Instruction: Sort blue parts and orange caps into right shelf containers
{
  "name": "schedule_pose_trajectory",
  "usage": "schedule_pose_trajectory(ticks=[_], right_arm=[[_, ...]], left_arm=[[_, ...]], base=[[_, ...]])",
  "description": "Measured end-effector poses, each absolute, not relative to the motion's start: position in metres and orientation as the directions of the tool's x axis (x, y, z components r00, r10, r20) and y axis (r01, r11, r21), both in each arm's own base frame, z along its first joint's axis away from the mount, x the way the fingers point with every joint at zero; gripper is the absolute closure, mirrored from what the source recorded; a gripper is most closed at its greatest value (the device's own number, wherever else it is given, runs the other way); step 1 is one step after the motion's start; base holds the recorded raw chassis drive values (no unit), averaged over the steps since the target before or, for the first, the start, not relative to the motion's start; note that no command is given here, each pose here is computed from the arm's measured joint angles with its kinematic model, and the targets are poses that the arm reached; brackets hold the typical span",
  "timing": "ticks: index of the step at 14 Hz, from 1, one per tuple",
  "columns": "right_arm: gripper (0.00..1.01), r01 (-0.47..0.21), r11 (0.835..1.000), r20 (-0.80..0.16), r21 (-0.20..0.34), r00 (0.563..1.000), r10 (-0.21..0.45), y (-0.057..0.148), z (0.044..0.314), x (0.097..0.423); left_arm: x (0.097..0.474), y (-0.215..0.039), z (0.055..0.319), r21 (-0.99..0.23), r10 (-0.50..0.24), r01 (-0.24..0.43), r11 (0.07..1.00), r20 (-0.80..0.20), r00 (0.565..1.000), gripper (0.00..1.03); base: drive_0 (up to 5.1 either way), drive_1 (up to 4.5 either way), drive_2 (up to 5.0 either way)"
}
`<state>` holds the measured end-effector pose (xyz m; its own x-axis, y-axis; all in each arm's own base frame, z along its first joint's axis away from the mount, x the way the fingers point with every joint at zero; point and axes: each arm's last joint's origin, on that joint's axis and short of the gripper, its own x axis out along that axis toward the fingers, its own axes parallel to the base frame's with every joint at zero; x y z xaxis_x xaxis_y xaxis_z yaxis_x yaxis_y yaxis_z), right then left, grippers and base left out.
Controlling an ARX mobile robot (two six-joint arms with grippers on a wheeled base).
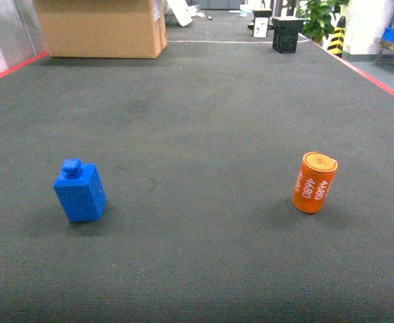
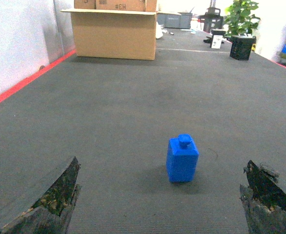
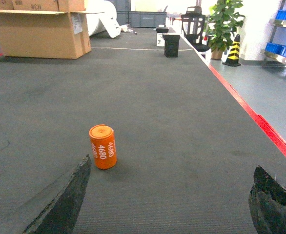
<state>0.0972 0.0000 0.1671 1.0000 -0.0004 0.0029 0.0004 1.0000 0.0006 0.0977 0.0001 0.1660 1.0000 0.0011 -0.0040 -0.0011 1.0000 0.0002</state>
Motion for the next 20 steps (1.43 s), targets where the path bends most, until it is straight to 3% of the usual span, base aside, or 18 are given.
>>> schedule_pose_trajectory(ticks=[11, 13, 14, 15, 17, 19, 20], right_arm=[[0.03, 0.000, 1.000, 0.002, 0.001, 1.000, 0.000, 0.000, 0.167, 0.097], [0.03, 0.145, 0.989, -0.101, -0.002, 0.984, -0.145, 0.008, 0.162, 0.104], [0.03, 0.175, 0.984, -0.099, -0.007, 0.980, -0.175, 0.015, 0.163, 0.112], [0.03, 0.189, 0.982, -0.078, 0.000, 0.979, -0.188, 0.018, 0.169, 0.125], [0.03, 0.124, 0.992, -0.012, 0.030, 0.992, -0.124, 0.030, 0.189, 0.175], [0.03, 0.050, 0.998, -0.049, 0.047, 0.998, -0.048, 0.047, 0.182, 0.231], [0.03, 0.006, 0.999, -0.147, 0.048, 0.989, 0.001, 0.062, 0.164, 0.258]], left_arm=[[0.098, 0.000, 0.166, 0.001, 0.001, -0.001, 1.000, -0.004, 1.000, 0.05], [0.107, -0.007, 0.166, 0.034, 0.146, -0.143, 0.989, -0.082, 0.986, 0.05], [0.119, -0.011, 0.175, 0.037, 0.149, -0.146, 0.989, -0.069, 0.986, 0.05], [0.136, -0.013, 0.188, 0.026, 0.142, -0.141, 0.990, -0.032, 0.989, 0.05], [0.190, -0.022, 0.204, -0.002, 0.040, -0.040, 0.999, 0.002, 0.999, 0.05], [0.241, -0.031, 0.182, -0.014, -0.011, 0.010, 1.000, -0.123, 0.992, 0.05], [0.269, -0.035, 0.162, -0.025, -0.022, 0.017, 1.000, -0.204, 0.979, 0.05]], base=[[0.0, 0.00, 0.0], [0.0, 0.00, 0.0], [0.0, 0.00, 0.0], [0.0, 0.00, 0.0], [0.0, 0.00, 0.0], [0.0, 0.00, 0.0], [0.0, 0.00, 0.0]])
